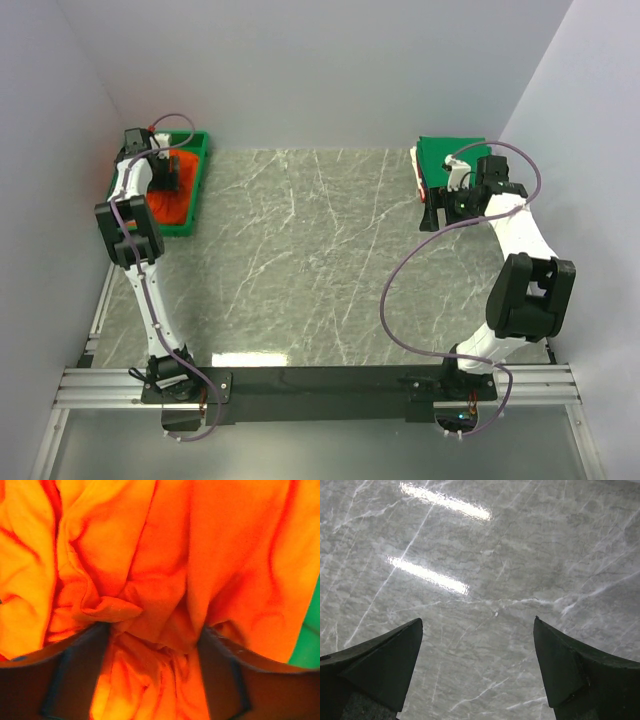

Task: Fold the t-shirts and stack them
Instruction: Grab the tshirt from the pile, then move the tshirt to the center of the board

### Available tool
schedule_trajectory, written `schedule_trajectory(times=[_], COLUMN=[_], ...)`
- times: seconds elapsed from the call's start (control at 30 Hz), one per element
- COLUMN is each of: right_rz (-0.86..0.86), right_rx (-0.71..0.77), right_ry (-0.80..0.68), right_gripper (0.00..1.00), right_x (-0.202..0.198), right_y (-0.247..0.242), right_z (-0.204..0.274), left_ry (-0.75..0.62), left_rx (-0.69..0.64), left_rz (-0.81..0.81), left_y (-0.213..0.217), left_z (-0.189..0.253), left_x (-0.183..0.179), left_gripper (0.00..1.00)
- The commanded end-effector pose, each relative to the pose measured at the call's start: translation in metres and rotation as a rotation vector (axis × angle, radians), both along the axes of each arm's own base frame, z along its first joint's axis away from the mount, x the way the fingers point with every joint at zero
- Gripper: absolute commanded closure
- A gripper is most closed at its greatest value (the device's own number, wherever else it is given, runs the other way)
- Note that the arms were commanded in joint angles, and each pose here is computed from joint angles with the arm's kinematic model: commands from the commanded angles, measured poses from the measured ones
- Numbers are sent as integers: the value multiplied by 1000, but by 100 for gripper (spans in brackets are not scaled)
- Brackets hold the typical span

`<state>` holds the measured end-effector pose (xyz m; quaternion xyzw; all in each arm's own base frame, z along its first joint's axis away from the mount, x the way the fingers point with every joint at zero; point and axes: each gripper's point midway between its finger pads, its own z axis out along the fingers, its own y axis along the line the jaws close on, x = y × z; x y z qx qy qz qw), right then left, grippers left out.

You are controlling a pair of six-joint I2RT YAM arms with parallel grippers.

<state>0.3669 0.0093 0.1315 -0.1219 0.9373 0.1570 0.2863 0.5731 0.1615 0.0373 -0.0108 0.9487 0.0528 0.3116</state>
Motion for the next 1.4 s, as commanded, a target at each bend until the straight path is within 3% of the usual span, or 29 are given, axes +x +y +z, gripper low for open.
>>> schedule_trajectory(times=[0.0,0.07,0.1,0.17,0.2,0.23,0.43,0.57,0.77,1.13,1.37], right_rz=[22,33,36,37,40,38,39,38,33,19,10], right_rx=[-25,-22,-18,-12,-7,-6,5,13,22,20,13], right_ry=[-33,-24,-20,-8,-15,-19,-33,-50,-81,-110,-113], right_gripper=[3,5,5,6,6,6,7,7,7,6,6], right_x=[6,4,3,0,0,0,-4,-7,-11,-18,-22], right_y=[-1,0,1,2,4,4,7,9,12,13,12], right_z=[15,15,15,15,17,18,21,25,32,37,36], left_ry=[69,62,53,-5,-38,-90,-433,-599,-800,-956,-887], left_rx=[-47,-43,-39,-55,-59,-60,-69,-84,-130,-386,-596], left_rz=[-62,-65,-59,-61,-63,-55,-141,-241,-395,-737,-856], left_y=[-3,-2,0,-4,-4,-4,-33,-73,-144,-280,-319], left_z=[-24,-19,-14,16,32,51,221,317,423,513,513], left_x=[-11,-8,-7,3,7,14,21,-7,-61,-173,-210], left_gripper=[39,51,64,80,95,99,100,100,100,99,99])
